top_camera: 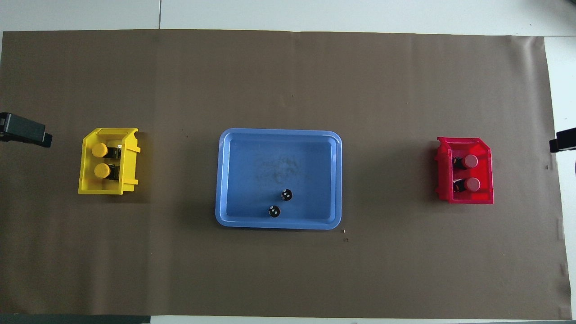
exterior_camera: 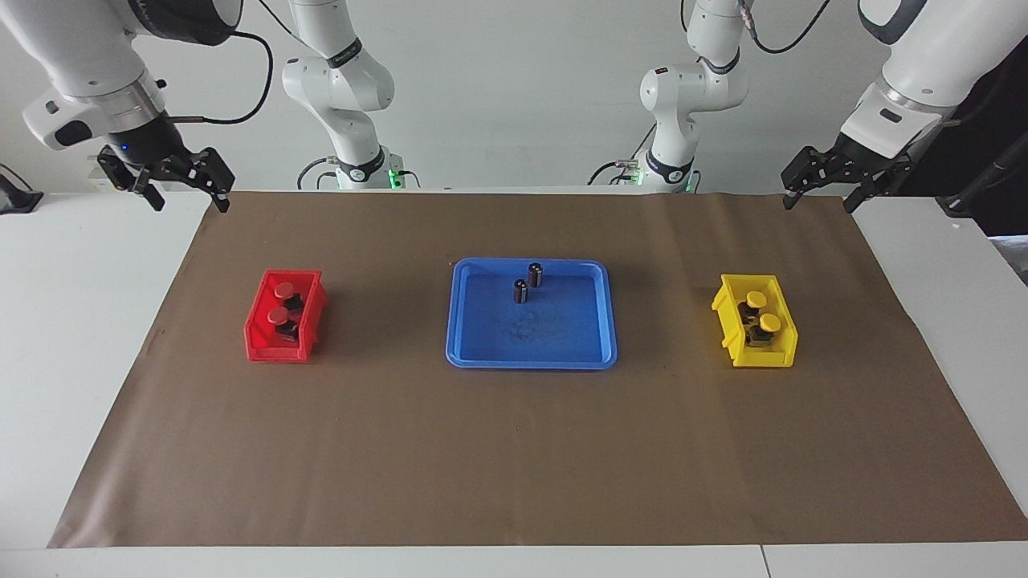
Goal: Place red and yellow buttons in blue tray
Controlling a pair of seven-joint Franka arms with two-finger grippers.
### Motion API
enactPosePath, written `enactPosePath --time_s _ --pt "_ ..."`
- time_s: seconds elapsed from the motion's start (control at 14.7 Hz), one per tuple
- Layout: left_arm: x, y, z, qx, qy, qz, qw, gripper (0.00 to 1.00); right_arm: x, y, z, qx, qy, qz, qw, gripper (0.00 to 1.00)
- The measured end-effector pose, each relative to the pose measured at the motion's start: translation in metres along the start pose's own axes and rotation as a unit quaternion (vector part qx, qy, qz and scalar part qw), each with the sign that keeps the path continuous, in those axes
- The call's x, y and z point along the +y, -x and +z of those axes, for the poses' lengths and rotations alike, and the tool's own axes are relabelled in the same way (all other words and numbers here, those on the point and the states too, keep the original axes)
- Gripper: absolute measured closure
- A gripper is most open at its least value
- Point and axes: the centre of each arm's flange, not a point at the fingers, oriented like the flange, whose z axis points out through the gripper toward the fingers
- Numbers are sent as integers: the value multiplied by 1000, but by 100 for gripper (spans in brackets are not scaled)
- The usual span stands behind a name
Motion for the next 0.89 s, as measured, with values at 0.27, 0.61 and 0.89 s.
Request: enactPosePath --time_s 0.27,0.61,0.89 --pt "0 0 0 0 0 0 1000 0 0 0 0 0 0 0 1000 0" --pt "0 0 0 0 0 0 1000 0 -1 0 1 -2 0 -1 1000 0" --pt "0 0 0 0 0 0 1000 0 -15 -2 4 -4 -1 -14 1000 11"
